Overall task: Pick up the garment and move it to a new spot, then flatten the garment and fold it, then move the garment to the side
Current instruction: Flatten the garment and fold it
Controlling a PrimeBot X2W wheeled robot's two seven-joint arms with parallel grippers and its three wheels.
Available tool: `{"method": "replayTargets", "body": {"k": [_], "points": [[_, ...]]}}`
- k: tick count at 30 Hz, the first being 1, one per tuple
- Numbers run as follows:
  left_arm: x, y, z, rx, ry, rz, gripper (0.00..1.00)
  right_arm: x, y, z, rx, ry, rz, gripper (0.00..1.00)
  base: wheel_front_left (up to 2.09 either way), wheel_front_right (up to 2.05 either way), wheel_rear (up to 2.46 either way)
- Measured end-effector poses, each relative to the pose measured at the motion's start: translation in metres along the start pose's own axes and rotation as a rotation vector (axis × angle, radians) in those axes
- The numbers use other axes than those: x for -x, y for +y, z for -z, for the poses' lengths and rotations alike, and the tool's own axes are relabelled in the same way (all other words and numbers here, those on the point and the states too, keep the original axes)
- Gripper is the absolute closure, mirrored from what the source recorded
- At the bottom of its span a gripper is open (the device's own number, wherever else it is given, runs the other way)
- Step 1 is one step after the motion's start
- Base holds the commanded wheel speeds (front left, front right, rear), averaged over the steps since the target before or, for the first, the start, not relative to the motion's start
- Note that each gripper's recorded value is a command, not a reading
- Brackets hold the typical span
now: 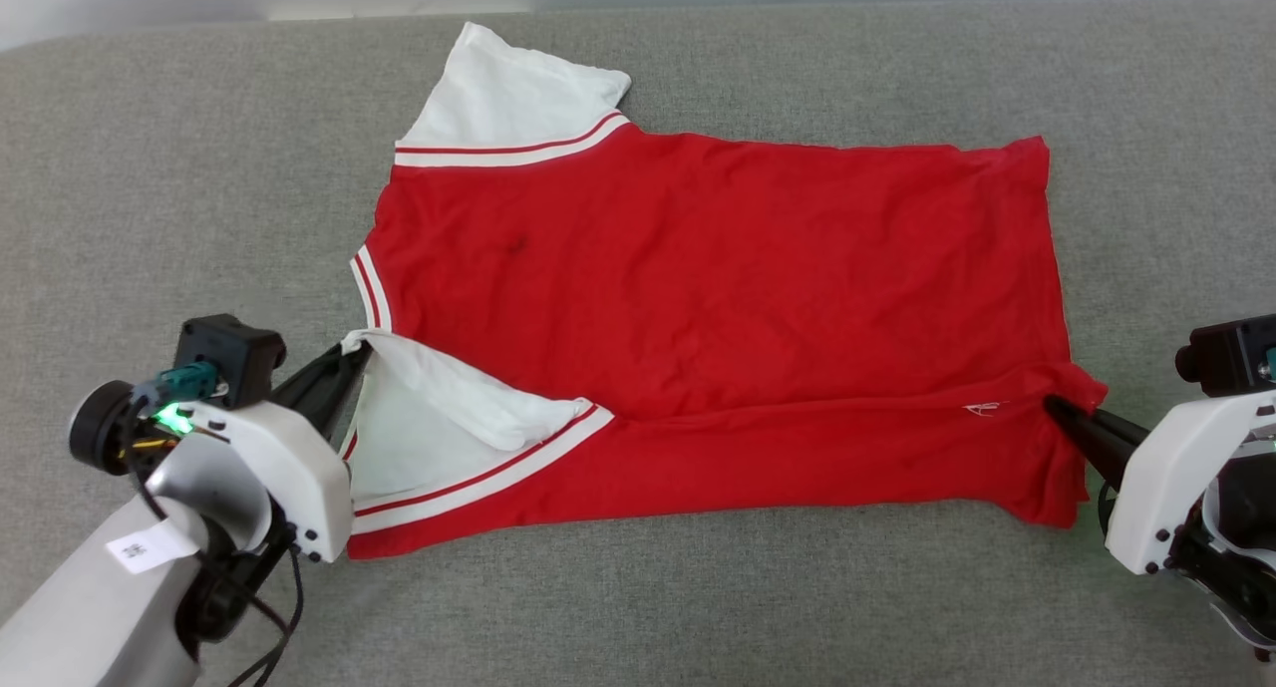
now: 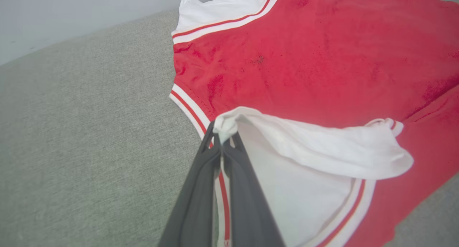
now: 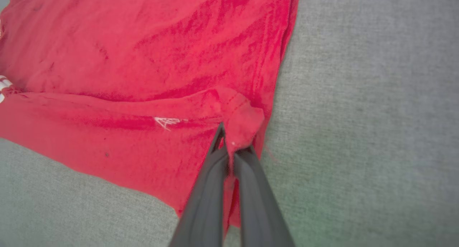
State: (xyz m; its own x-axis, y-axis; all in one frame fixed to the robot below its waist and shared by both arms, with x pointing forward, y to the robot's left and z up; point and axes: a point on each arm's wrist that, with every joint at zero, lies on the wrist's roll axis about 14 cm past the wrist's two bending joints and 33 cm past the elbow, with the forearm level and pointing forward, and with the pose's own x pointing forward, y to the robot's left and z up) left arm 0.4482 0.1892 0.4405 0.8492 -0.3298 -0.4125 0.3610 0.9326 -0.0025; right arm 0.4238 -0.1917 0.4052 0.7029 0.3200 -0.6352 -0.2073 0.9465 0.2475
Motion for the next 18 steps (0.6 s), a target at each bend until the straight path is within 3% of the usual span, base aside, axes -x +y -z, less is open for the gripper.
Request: {"method": "replayTargets", "body": {"k": [3, 4, 5, 6, 7, 8, 18], "points": [[-0.008, -0.002, 0.006, 0.009, 0.020, 0.002, 1.00, -0.004, 0.000, 0.003, -0.001, 0.008, 0.004, 1.00, 0.00, 0.00, 0.00], [-0.011, 0.000, 0.006, 0.020, 0.019, -0.009, 0.65, -0.006, 0.000, 0.003, 0.000, 0.011, 0.005, 1.00, 0.00, 0.00, 0.00], [-0.013, 0.001, 0.006, 0.031, 0.017, -0.020, 0.00, -0.006, -0.001, 0.004, 0.003, 0.014, 0.011, 1.00, 0.00, 0.00, 0.00], [-0.014, 0.002, 0.008, 0.044, 0.021, -0.028, 0.00, -0.007, -0.003, 0.005, 0.002, 0.015, 0.020, 1.00, 0.00, 0.00, 0.00], [-0.015, 0.003, 0.007, 0.052, 0.014, -0.036, 0.00, -0.007, -0.005, 0.005, -0.006, 0.009, 0.029, 0.29, 0.00, 0.00, 0.00], [-0.016, 0.005, 0.003, 0.057, 0.000, -0.044, 0.00, -0.007, -0.005, 0.005, -0.016, 0.006, 0.030, 0.00, 0.00, 0.00, 0.00], [0.005, 0.025, -0.018, 0.124, -0.123, -0.187, 0.00, 0.009, 0.009, -0.014, 0.076, -0.049, 0.027, 0.00, 0.00, 0.00, 0.00]]}}
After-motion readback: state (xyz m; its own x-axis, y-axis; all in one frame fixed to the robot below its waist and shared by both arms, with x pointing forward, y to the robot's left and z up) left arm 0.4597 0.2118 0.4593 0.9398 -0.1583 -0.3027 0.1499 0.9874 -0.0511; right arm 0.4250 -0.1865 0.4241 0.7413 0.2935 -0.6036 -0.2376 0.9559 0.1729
